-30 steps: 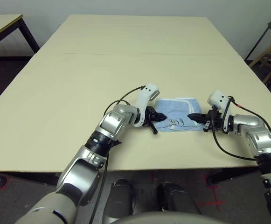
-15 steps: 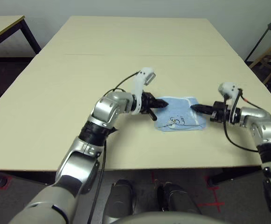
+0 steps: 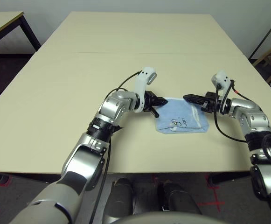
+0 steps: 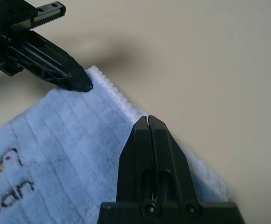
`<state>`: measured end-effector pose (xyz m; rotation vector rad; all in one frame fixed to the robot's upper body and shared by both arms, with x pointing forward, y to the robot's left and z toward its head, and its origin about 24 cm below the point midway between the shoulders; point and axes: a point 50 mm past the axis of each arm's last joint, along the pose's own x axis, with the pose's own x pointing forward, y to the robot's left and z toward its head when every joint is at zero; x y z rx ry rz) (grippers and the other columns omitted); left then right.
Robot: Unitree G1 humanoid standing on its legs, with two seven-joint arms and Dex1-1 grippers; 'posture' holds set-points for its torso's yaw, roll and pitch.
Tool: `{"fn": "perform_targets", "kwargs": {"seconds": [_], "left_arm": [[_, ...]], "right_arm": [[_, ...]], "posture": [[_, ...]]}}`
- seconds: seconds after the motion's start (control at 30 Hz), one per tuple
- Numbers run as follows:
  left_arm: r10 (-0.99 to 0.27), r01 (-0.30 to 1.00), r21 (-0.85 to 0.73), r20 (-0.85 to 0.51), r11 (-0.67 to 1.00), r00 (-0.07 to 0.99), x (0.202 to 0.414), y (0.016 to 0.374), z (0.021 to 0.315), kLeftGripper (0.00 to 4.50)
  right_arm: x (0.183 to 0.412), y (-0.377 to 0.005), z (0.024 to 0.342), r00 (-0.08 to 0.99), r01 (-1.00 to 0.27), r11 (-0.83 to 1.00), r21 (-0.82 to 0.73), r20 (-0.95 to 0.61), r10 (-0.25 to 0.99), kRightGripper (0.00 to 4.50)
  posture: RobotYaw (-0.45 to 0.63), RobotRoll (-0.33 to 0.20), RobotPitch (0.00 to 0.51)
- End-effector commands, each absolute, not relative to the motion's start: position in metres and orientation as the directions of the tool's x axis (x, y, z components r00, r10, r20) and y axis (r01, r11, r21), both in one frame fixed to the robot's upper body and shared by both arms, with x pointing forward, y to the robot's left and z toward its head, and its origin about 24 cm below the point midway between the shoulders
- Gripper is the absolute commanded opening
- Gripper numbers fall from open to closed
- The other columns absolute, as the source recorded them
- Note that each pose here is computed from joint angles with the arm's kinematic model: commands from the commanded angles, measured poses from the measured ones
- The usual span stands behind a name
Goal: Fold the towel and set it aside.
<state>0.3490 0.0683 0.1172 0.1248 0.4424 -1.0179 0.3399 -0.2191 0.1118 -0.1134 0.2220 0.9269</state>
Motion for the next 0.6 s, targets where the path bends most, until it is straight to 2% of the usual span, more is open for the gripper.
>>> {"fn": "perform_targets", "kwargs": {"seconds": [0.03, 0.2, 0.3, 0.57, 0.6], "left_arm": [[-0.765, 0.835, -0.073, -0.451, 0.545, 0.459, 0.352, 0.068, 0.107, 0.00], [-0.763, 0.850, -0.096, -0.502, 0.518, 0.408, 0.342, 0.067, 0.091, 0.00], [-0.779, 0.856, -0.113, -0.487, 0.505, 0.395, 0.339, 0.064, 0.091, 0.00], [-0.861, 0.883, -0.157, -0.350, 0.443, 0.370, 0.337, 0.058, 0.126, 0.00], [-0.865, 0.885, -0.152, -0.337, 0.440, 0.372, 0.337, 0.059, 0.131, 0.18]], "right_arm": [[0.338, -0.222, 0.100, 0.581, -0.797, 0.604, -0.015, -0.293, 0.759, 0.05], [0.332, -0.224, 0.083, 0.568, -0.796, 0.605, -0.013, -0.361, 0.740, 0.05], [0.331, -0.225, 0.081, 0.564, -0.797, 0.604, -0.010, -0.368, 0.739, 0.05], [0.335, -0.224, 0.095, 0.560, -0.799, 0.600, 0.051, -0.301, 0.771, 0.05], [0.336, -0.227, 0.101, 0.564, -0.795, 0.603, 0.064, -0.287, 0.775, 0.01]], "posture": [[0.08, 0.000, 0.148], [0.09, 0.000, 0.152], [0.09, 0.000, 0.153], [0.10, 0.000, 0.147], [0.10, 0.000, 0.147]]}}
